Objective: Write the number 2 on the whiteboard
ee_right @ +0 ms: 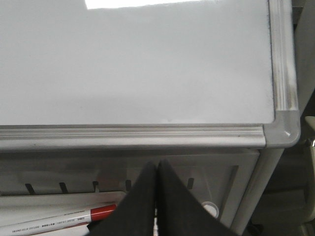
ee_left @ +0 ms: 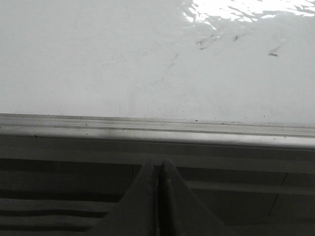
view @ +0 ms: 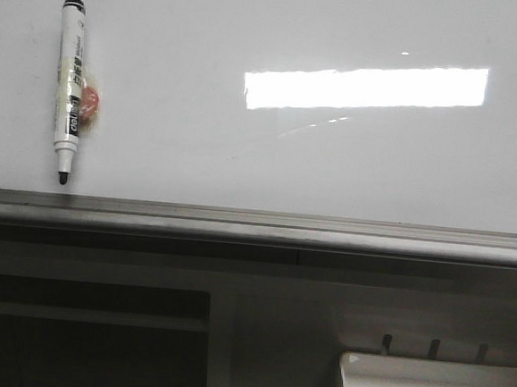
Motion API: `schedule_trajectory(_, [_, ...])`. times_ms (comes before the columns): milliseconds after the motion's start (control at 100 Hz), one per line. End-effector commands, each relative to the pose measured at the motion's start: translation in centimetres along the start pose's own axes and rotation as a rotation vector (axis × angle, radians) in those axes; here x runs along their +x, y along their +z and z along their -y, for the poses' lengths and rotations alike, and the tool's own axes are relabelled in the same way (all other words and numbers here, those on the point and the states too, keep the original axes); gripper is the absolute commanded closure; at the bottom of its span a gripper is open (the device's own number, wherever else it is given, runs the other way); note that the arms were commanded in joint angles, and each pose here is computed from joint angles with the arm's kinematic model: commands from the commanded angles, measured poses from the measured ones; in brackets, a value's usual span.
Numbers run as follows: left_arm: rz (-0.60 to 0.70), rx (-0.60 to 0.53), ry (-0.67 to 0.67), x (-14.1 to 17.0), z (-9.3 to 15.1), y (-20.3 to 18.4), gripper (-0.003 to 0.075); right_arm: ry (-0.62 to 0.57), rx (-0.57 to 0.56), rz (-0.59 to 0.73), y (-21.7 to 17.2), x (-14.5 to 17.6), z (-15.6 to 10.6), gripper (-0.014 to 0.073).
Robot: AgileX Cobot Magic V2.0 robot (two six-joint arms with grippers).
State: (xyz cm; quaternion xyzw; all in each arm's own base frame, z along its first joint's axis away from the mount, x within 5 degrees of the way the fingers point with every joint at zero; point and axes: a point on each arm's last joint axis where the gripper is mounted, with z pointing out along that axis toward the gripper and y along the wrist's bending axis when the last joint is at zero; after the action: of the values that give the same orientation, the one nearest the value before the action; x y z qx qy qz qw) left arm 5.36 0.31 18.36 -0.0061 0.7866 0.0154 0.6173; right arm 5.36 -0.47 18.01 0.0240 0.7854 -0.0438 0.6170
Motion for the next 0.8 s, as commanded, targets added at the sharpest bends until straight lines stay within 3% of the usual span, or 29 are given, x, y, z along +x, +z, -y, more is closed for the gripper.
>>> schedule_trajectory(0, [0.078, 0.012, -0.003, -0.3, 0.1, -0.1, 0.0741, -0.001, 0.001, 0.017, 0.1, 0.5, 0.0, 0.0651])
schedule_trajectory(620, [0.078, 0.012, -0.003, -0.3, 0.1, -0.1, 0.0741, -0.001, 0.001, 0.020, 0.1, 0.5, 0.0, 0.0651])
schedule_trajectory(790, [0.080, 0.012, -0.003, -0.3, 0.1, -0.1, 0.0741, -0.007, 0.017, 0.147, 0.0, -0.7, 0.1, 0.0651])
